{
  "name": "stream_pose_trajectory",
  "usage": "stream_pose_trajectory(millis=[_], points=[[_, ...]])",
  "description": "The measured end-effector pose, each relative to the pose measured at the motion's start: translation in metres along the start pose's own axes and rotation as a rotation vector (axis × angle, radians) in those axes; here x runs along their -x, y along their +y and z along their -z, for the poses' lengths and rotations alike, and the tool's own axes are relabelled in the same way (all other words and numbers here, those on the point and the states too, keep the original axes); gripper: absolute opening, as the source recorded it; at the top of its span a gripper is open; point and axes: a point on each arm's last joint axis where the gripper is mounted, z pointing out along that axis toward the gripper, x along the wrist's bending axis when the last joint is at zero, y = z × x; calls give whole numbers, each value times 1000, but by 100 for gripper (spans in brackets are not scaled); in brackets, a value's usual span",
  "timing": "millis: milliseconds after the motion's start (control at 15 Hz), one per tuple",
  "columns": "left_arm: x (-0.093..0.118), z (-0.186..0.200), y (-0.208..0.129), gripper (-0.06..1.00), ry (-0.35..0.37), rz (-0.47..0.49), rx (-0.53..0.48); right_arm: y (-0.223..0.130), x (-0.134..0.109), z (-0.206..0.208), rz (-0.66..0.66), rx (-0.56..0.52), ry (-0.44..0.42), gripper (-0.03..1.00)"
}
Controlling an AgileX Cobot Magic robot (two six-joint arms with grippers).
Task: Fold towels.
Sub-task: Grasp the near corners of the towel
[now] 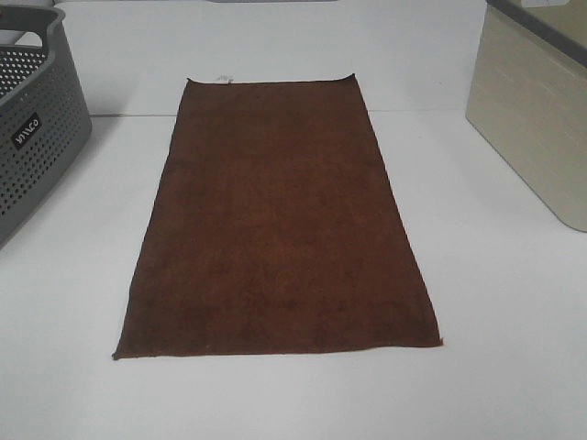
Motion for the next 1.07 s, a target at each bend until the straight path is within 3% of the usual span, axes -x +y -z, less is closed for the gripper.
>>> stream_pose_trajectory(millis=[1067], points=[[0, 0, 0, 76, 0, 0, 0, 0, 0, 0, 0, 0, 0, 83]])
